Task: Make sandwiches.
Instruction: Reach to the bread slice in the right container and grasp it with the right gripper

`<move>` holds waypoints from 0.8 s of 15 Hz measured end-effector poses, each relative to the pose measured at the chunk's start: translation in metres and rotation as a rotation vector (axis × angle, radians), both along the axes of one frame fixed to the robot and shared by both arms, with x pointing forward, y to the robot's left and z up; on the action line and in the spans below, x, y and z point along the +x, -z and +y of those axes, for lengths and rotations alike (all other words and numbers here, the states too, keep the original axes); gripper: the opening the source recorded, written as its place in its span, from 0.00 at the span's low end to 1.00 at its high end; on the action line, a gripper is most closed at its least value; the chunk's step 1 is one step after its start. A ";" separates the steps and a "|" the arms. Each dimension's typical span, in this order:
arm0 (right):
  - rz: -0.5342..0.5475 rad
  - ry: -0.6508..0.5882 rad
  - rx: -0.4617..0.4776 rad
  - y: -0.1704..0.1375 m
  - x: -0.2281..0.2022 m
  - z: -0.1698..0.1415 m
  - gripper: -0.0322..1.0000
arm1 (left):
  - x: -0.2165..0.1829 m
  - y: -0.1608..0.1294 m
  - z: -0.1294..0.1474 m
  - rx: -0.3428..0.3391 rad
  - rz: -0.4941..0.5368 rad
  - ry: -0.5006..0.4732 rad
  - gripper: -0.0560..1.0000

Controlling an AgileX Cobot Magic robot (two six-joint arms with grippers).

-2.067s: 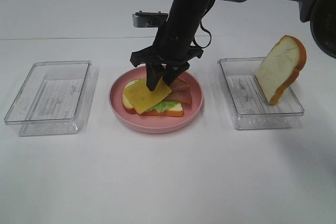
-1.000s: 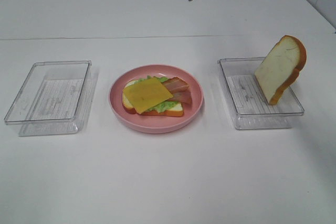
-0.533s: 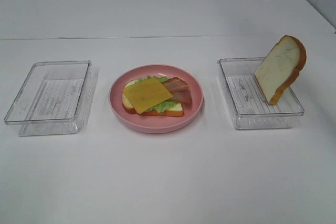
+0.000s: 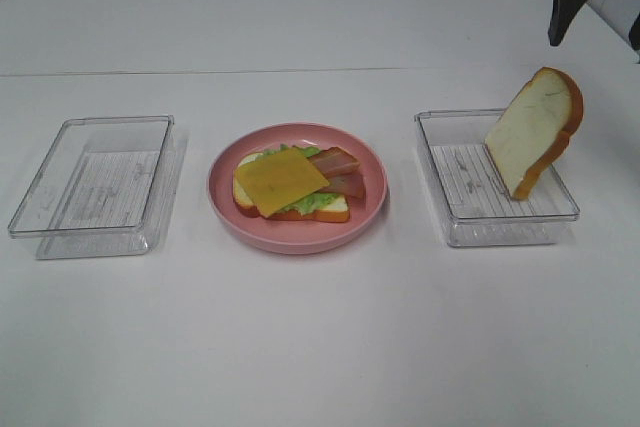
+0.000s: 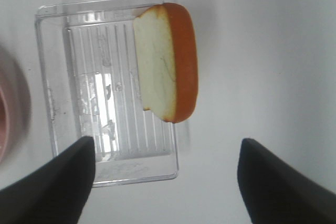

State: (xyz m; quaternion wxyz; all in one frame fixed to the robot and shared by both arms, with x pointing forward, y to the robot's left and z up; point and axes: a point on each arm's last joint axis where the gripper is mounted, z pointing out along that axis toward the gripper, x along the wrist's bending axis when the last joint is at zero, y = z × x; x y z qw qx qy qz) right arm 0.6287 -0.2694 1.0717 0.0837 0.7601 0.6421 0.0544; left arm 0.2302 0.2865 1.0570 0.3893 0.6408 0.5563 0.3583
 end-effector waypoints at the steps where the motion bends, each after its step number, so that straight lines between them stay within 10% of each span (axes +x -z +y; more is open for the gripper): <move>1: 0.026 0.009 0.000 0.010 0.005 -0.008 0.74 | 0.000 0.000 0.000 0.000 0.000 0.000 0.99; 12: 0.138 -0.125 0.005 0.078 0.054 -0.010 0.75 | 0.000 0.000 0.000 0.000 0.000 0.000 0.99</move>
